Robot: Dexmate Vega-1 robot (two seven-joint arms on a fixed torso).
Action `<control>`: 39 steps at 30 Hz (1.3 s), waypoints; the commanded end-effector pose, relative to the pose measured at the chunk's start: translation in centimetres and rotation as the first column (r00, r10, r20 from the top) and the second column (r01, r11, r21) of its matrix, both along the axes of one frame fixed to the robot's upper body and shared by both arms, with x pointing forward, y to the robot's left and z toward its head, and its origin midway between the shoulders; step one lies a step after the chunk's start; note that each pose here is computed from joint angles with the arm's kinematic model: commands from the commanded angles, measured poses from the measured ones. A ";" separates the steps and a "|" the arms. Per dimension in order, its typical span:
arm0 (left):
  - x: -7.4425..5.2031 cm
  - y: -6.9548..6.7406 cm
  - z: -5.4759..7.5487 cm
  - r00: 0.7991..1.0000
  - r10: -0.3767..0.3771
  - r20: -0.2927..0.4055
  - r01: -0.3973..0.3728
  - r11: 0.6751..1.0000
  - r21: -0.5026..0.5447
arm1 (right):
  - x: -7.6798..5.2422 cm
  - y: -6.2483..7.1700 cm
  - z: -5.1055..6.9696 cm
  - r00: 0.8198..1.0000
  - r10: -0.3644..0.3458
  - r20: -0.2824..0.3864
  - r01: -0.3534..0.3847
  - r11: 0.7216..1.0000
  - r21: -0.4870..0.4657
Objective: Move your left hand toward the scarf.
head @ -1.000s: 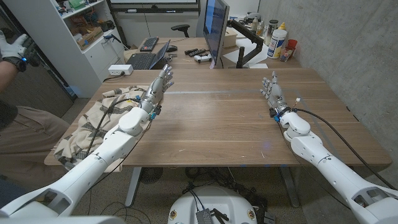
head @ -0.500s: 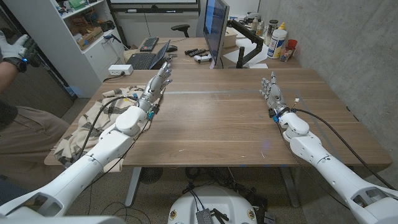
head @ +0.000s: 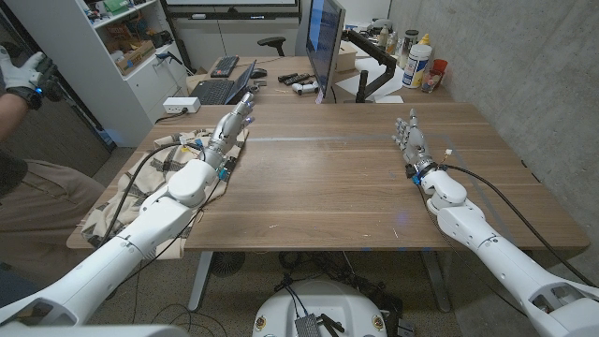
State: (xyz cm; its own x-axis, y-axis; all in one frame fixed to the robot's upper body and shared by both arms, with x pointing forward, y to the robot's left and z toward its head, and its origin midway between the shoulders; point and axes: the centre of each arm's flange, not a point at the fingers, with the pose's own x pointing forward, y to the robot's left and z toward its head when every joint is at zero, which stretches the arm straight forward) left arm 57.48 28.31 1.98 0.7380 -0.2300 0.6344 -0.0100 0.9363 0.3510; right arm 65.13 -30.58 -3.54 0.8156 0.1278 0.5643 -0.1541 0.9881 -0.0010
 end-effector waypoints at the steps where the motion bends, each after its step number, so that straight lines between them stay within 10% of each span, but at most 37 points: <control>1: -1.6 0.8 -0.2 0.998 0.067 0.008 -0.068 0.997 0.029 | 0.2 -0.2 -0.1 1.000 0.003 0.003 -0.003 1.000 0.001; 39: -5.6 4.6 -1.0 0.933 0.360 0.012 -0.360 0.933 0.008 | 1.0 -0.5 0.5 1.000 -0.008 -0.004 0.008 1.000 -0.018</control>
